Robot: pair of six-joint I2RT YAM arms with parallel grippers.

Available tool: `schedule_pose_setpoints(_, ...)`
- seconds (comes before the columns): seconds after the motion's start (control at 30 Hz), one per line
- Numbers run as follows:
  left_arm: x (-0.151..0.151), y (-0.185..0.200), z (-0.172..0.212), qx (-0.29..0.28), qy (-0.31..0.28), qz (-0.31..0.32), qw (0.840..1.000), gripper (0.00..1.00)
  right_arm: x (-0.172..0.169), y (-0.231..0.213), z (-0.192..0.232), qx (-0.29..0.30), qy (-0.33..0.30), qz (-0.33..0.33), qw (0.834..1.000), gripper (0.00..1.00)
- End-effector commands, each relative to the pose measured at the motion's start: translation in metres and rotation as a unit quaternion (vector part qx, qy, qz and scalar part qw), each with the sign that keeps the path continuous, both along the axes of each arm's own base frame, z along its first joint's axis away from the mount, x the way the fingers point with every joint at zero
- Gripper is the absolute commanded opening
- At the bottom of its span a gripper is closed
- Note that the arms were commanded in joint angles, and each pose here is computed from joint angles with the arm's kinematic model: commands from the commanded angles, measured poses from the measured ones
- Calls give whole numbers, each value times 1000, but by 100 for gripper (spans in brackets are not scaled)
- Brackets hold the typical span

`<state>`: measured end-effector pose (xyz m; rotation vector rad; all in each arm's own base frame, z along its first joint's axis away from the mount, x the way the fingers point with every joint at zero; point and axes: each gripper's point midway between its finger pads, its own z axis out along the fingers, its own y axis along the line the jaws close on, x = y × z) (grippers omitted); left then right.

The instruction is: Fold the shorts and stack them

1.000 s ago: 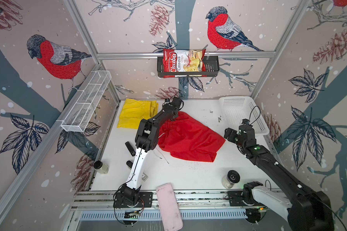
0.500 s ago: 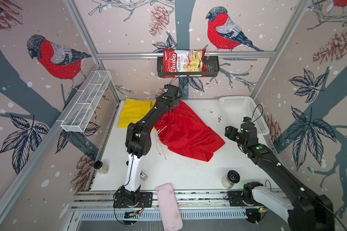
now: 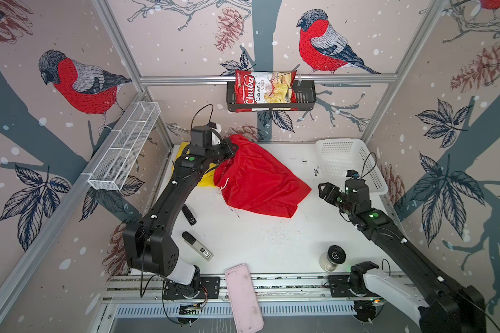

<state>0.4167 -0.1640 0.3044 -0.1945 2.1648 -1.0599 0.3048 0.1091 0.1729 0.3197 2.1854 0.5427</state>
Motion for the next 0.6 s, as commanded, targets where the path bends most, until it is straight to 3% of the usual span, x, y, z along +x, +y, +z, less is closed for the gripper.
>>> schedule_pose_setpoints(0.0, -19, -3, 16, -45, -33, -58, 997, 0, -5, 6, -7, 6, 11, -9, 1000, 81)
schedule_pose_setpoints(0.13, -36, -5, 12, -31, -34, -93, 995, 0, -5, 16, -10, -2, 14, -4, 1000, 81)
schedule_pose_setpoints(0.33, -49, -21, 31, -77, -43, -157, 984, 0, 7, 47, 7, 9, -2, 27, 1000, 83)
schedule_pose_setpoints(0.43, -53, -27, 42, -108, -49, -178, 977, 0, 10, 84, 35, -10, -57, 67, 996, 86)
schedule_pose_setpoints(0.57, -53, -27, 46, -108, -50, -178, 977, 0, 1, 151, 71, -68, -148, 143, 976, 95)
